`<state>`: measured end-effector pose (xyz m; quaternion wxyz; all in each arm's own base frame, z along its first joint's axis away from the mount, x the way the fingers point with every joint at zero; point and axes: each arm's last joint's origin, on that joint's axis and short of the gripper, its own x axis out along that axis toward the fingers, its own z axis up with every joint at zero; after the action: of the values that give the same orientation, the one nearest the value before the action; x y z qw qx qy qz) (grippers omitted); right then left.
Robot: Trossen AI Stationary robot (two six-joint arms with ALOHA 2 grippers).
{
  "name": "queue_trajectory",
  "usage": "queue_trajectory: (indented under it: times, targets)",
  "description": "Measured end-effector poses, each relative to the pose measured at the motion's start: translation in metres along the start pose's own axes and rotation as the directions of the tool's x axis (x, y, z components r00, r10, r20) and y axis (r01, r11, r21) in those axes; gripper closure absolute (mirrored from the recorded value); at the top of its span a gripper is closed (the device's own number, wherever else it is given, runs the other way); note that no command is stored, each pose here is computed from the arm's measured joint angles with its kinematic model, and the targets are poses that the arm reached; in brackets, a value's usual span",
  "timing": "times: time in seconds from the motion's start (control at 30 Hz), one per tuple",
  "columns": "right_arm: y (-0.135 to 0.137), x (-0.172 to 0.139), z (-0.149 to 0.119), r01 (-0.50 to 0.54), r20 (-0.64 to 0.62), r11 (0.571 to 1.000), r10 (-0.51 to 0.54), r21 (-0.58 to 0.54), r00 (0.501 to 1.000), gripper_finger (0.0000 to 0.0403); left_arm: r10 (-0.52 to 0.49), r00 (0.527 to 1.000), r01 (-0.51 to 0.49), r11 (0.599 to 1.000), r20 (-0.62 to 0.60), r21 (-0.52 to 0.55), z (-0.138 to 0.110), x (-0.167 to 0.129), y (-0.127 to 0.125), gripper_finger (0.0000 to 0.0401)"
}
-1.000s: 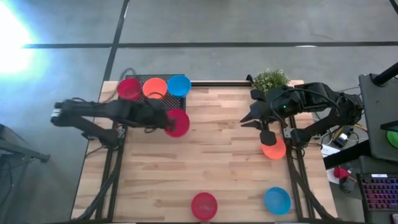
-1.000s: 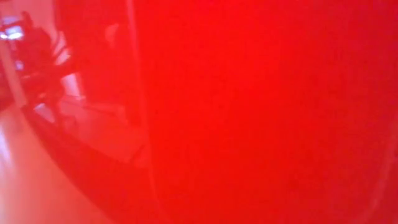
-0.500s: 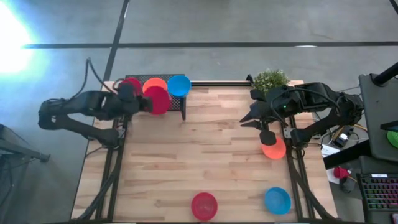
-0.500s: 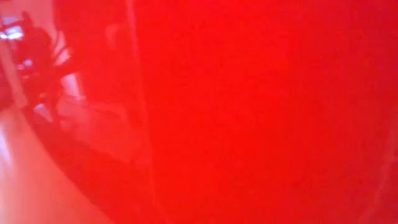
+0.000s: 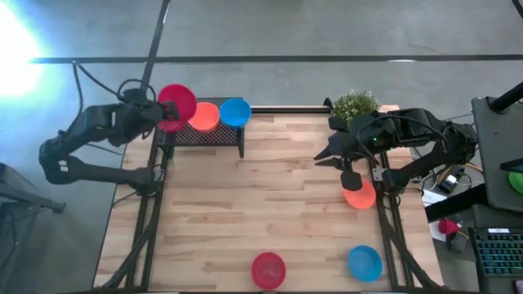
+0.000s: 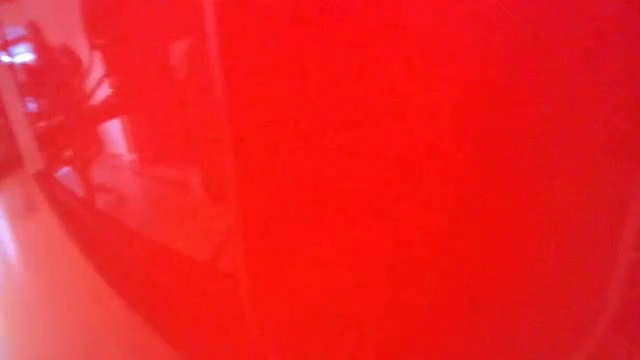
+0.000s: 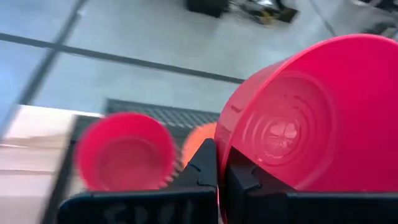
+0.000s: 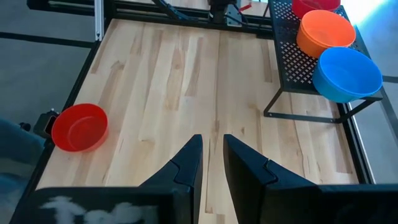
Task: Pick & Place Mini bowls
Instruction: Stack the top red bowl on top of the red bowl on the shelf
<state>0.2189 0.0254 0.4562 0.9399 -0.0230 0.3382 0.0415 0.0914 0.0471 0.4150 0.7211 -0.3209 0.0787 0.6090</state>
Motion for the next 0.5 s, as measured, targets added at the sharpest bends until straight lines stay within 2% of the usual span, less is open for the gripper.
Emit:
queue_trajectory:
  times: [0.2, 0.37, 0.5]
  targets:
    - [0.000, 0.000, 0.000, 0.000, 0.003, 1.000, 0.000, 0.002, 1.000, 0.0345, 0.154, 0.988, -0.154, 0.987, 0.016, 0.033, 0.012, 0.004, 0.015, 0.0401]
    - [0.000, 0.000, 0.001, 0.000, 0.015, 1.000, 0.000, 0.003, 1.000, 0.0346, 0.306, 0.952, -0.301, 0.949, -0.034, 0.095, 0.009, 0.012, 0.027, 0.0401]
    - [0.000, 0.000, 0.002, 0.000, 0.016, 1.000, 0.000, 0.003, 1.000, 0.0346, 0.366, 0.930, -0.360, 0.927, -0.041, 0.108, 0.008, 0.018, 0.030, 0.0401]
